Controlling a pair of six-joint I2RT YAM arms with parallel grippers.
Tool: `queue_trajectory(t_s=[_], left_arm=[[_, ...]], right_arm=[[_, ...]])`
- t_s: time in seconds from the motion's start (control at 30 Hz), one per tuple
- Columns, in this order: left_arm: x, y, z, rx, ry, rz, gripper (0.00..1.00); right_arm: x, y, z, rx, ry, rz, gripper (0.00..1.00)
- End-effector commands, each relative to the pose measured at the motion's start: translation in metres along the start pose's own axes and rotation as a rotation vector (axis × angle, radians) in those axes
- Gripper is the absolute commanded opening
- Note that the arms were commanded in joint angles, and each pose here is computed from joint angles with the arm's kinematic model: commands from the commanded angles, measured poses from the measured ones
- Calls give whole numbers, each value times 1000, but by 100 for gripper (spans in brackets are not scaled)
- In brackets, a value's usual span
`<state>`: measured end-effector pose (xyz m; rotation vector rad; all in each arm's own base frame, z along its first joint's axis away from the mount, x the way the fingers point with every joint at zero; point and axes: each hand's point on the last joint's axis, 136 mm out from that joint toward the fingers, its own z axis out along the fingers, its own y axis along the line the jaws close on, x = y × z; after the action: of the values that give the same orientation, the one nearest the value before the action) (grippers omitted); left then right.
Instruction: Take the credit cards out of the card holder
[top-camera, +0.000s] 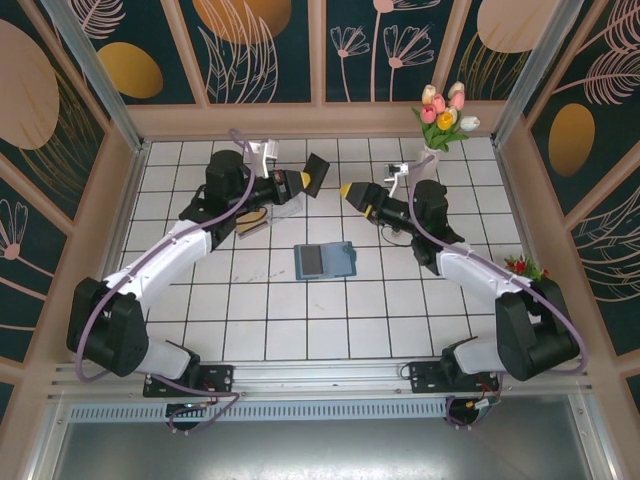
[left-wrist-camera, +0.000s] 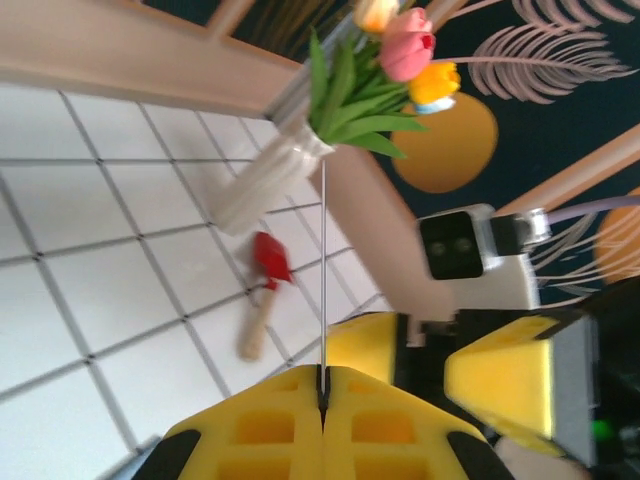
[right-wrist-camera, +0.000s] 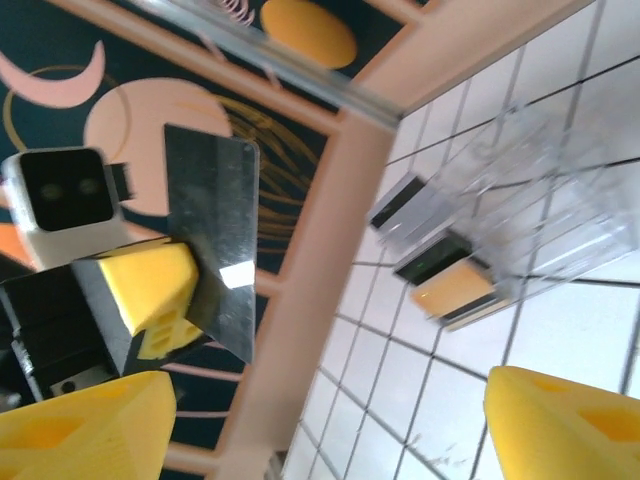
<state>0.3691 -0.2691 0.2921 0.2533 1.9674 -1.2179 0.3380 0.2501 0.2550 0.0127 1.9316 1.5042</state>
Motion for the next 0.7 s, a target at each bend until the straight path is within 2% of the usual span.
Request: queue_trajectory(t_s=[0.0, 0.13, 0.33, 0.43, 0.6, 0.67], left_arm=[[-10, 30, -23, -205, 39, 203, 0], [-19, 49, -42, -322, 111, 375, 0], [-8, 49, -64, -308, 227, 669, 0], [-9, 55, -73, -316, 240, 716, 0], [8, 62, -73, -221, 309, 761, 0], [12, 71, -73, -241, 316, 780, 0]], right_arm=[[-6, -31, -11, 176, -22, -85, 90], [-11, -45, -19, 221, -41, -98, 95], [-14, -62, -27, 254, -44, -92, 98], [-13, -68, -32, 265, -40, -83, 99], [-12, -77, -39, 287, -35, -67, 99], [-11, -77, -41, 291, -37, -71, 99]])
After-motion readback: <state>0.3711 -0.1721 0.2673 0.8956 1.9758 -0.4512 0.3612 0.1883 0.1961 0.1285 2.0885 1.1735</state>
